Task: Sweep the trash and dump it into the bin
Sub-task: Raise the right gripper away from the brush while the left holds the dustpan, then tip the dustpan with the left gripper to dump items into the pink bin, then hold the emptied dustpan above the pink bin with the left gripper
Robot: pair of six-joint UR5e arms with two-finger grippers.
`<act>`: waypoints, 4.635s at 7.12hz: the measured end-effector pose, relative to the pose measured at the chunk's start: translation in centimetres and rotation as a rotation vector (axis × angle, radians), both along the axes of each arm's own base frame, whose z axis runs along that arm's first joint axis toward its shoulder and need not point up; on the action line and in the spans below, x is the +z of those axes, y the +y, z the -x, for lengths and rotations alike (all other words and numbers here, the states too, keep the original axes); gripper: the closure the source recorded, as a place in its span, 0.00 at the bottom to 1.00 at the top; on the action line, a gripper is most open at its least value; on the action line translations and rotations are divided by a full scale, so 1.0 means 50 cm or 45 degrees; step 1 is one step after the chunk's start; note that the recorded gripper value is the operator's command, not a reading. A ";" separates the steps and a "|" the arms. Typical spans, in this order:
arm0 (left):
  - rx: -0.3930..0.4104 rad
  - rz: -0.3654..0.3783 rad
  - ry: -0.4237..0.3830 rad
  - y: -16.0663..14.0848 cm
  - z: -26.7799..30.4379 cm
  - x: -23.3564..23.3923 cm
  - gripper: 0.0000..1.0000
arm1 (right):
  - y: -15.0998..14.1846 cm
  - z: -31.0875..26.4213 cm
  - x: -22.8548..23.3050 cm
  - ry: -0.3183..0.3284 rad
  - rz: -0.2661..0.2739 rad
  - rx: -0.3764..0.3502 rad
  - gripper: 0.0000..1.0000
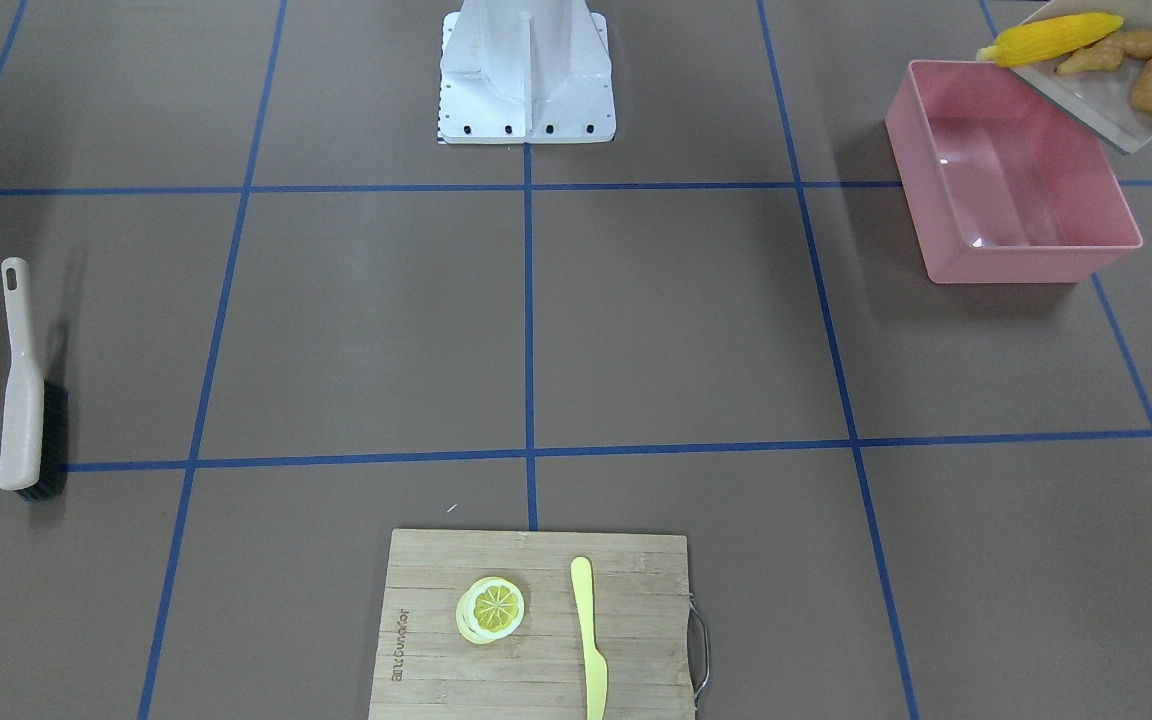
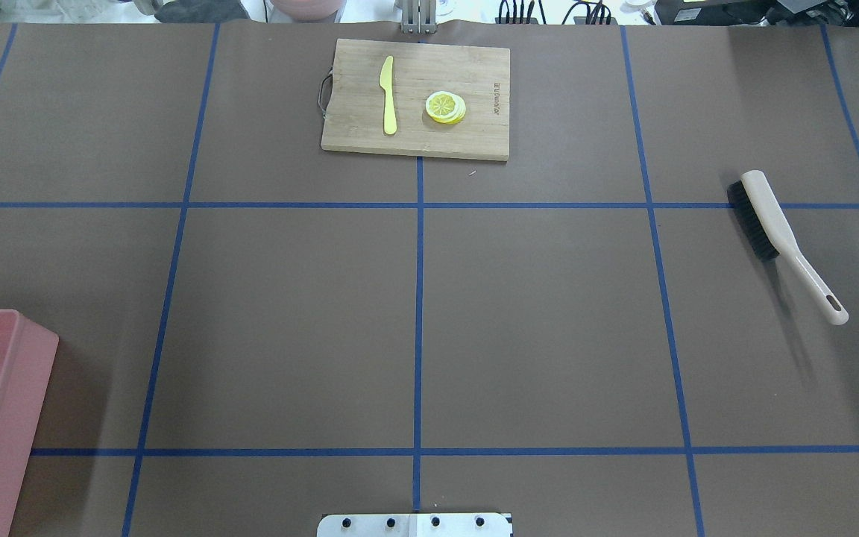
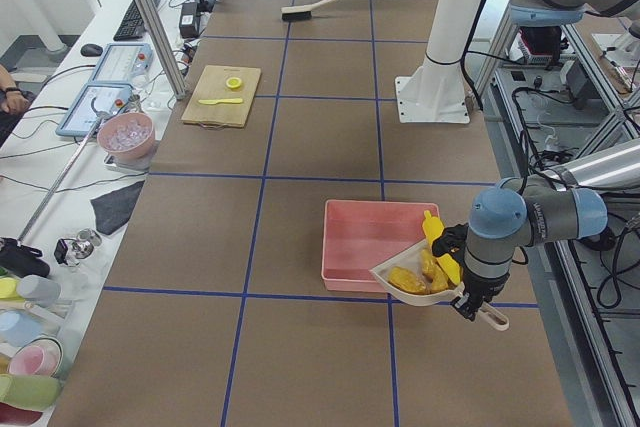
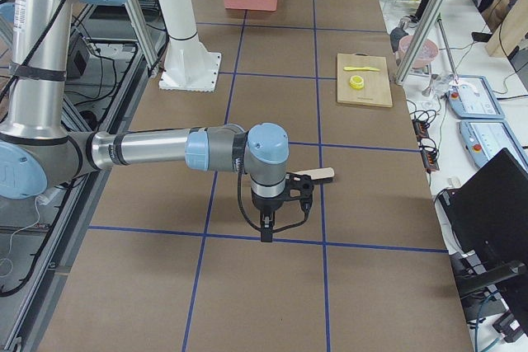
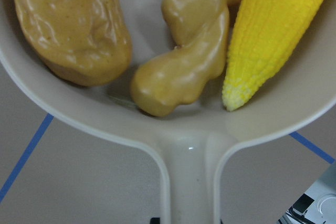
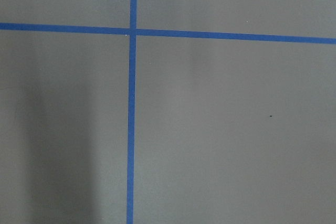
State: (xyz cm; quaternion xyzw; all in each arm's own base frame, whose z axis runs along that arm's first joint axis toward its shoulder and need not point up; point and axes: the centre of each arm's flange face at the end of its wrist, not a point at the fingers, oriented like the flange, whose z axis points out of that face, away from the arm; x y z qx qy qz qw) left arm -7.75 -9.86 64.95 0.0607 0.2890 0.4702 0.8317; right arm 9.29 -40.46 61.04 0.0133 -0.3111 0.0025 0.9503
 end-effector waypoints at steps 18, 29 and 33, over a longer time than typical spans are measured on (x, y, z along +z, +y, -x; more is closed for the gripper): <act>0.267 0.147 -0.393 -0.082 -0.013 -0.102 1.00 | 0.000 0.001 0.003 -0.004 0.004 0.000 0.00; -0.249 0.268 -0.437 -0.071 0.018 -0.229 1.00 | 0.000 0.001 0.004 -0.004 0.007 0.001 0.00; -0.597 0.374 -0.334 -0.130 0.004 -0.251 1.00 | 0.000 0.001 0.004 -0.006 0.007 0.001 0.00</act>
